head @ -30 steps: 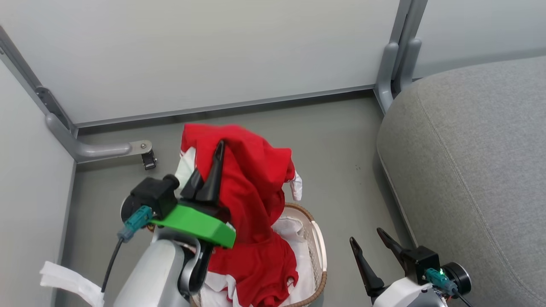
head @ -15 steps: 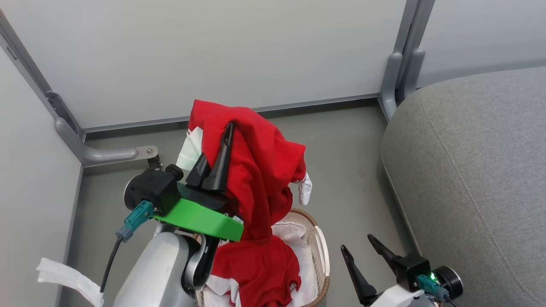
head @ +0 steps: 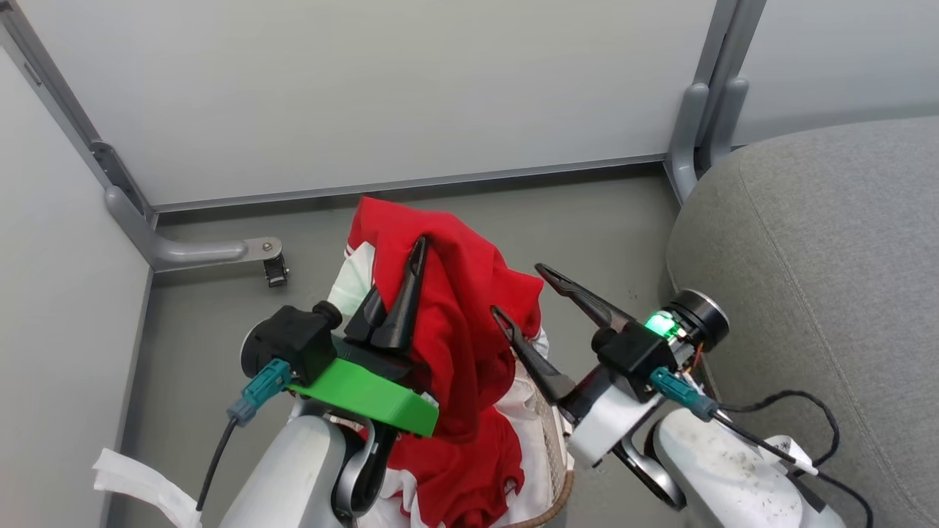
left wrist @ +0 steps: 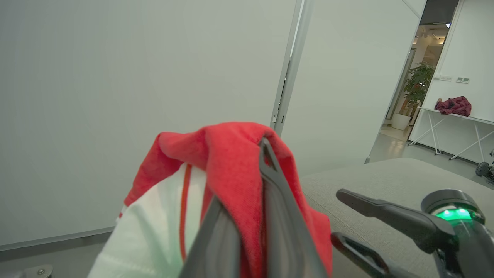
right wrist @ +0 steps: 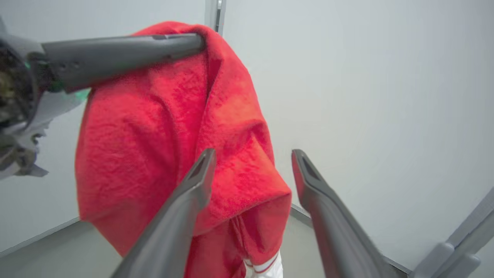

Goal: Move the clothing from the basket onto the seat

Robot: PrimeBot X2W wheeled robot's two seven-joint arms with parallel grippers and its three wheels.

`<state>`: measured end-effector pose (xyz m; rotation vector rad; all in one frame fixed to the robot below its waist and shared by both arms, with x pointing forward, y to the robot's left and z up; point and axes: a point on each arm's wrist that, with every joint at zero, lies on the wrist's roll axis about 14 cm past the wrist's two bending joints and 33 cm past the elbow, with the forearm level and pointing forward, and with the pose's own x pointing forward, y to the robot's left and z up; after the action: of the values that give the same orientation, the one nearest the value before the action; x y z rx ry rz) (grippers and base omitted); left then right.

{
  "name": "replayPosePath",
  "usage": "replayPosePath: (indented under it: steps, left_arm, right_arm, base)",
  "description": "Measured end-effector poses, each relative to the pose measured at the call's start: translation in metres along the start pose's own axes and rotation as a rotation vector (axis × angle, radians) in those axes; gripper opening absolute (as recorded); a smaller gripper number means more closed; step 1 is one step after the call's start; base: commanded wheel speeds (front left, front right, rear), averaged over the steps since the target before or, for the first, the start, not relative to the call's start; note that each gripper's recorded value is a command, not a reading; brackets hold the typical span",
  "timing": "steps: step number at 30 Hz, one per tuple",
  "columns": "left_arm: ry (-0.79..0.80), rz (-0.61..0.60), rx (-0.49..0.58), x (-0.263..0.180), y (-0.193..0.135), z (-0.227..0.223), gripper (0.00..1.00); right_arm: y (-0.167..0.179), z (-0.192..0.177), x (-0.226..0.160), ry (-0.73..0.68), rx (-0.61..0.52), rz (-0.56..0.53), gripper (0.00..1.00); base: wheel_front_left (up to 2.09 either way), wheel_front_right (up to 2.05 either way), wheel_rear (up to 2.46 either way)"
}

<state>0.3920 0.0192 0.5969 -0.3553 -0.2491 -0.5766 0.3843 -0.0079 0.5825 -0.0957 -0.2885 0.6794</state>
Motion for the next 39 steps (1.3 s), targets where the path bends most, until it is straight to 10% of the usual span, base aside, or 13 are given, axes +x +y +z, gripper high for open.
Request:
replayPosePath:
  steps: [24,25,27,34,35,36,39]
  left_arm:
    - [0.043,-0.092,-0.072,-0.006,-0.038,-0.013,0.0]
    - [0.045,-0.093,-0.073,-0.006,-0.039,-0.014,0.0]
    - [0.05,-0.089,-0.071,-0.007,-0.037,-0.015,0.0]
    - [0.072,-0.062,-0.051,-0.008,-0.026,-0.022,0.0]
    - [0.074,-0.061,-0.041,-0.008,-0.025,-0.022,0.36]
    - [0.074,-0.06,-0.03,-0.008,-0.024,-0.022,1.0]
    - [0.082,-0.064,-0.005,-0.007,-0.023,-0.026,1.0]
  right_arm:
    - [0.025,-0.075,0.014,0.273,-0.016,0.15,1.0]
    - [0.027,-0.076,0.015,0.274,-0.007,0.152,0.94]
    - [0.034,-0.075,0.016,0.272,0.017,0.164,0.0]
    - [0.019,-0.051,0.024,0.181,0.068,0.107,0.0]
    - [0.015,-0.048,0.022,0.17,0.077,0.089,0.0]
    - [0.01,-0.046,0.02,0.161,0.087,0.069,0.0]
    - [-0.002,-0.045,0.01,0.15,0.113,0.012,0.0]
  base:
    - [0.0,0.0,0.0]
    - [0.0,0.0,0.0]
    - [0.0,0.0,0.0]
    - [0.0,0.0,0.0]
    - [0.0,0.0,0.0]
    - [0.0,0.0,0.0]
    - [0.0,0.0,0.0]
